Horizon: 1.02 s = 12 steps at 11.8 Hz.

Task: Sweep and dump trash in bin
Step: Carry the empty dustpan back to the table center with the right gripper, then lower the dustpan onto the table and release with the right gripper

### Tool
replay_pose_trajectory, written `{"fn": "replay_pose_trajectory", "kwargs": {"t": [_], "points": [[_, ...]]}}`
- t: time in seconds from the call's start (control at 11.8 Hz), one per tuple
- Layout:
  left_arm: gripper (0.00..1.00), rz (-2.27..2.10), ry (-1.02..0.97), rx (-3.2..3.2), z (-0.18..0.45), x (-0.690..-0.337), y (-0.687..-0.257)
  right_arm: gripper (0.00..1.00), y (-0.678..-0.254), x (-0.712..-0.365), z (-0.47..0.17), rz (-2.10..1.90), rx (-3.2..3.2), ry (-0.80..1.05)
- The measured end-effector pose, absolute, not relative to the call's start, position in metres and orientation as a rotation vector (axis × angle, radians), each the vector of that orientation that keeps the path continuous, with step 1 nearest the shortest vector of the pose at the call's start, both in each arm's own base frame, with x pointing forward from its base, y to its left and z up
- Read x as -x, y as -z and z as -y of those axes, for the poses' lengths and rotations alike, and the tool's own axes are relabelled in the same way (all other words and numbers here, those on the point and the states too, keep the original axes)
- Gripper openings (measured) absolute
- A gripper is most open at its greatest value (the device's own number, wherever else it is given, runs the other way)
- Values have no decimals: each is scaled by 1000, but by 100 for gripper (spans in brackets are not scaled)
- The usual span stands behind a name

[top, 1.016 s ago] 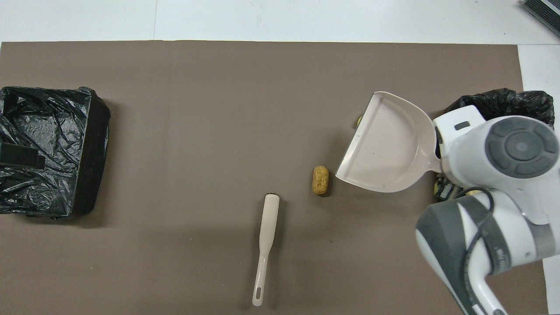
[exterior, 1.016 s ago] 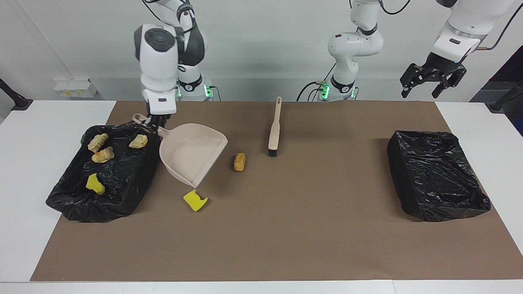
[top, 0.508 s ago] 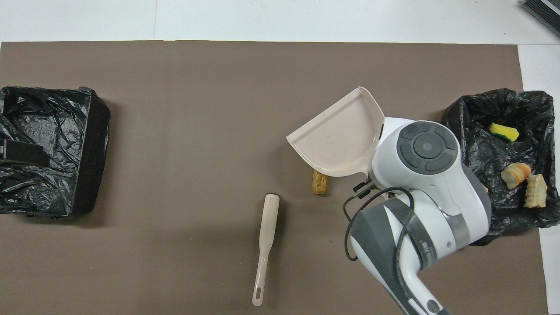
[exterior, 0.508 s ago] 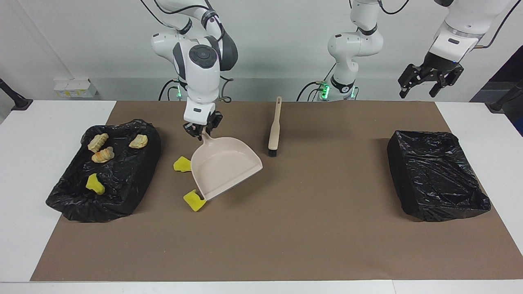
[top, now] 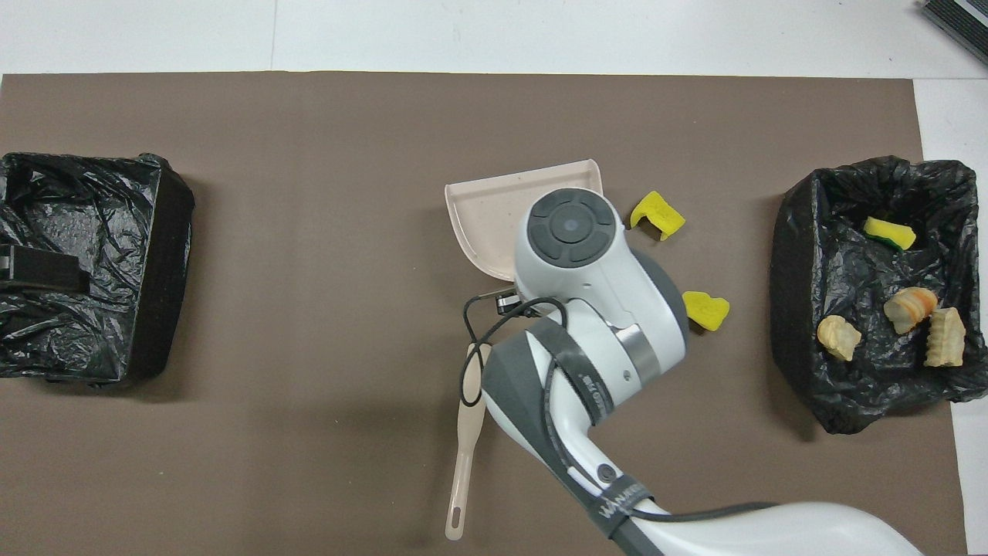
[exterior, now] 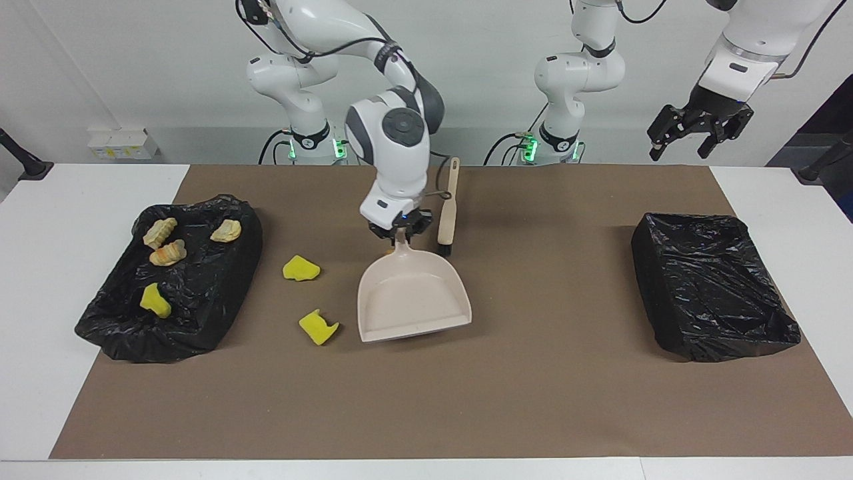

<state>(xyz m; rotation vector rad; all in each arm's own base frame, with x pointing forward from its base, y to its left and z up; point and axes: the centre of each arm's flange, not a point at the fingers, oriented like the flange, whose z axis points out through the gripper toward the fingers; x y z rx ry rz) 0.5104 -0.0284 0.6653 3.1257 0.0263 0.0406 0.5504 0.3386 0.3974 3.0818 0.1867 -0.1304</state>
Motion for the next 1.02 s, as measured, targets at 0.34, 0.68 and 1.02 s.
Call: {"fn": "replay_pose_trajectory", "kwargs": {"t": [0.34, 0.68, 1.02], "points": [[100, -26, -41, -3126, 28, -510, -665, 31, -350, -583, -410, -43, -3136, 125], [100, -26, -41, -3126, 28, -510, -665, 33, -336, -607, -419, -2, -3159, 82], [100, -26, -41, -3126, 28, -510, -665, 80, -360, -620, -407, 41, -3199, 5]]}}
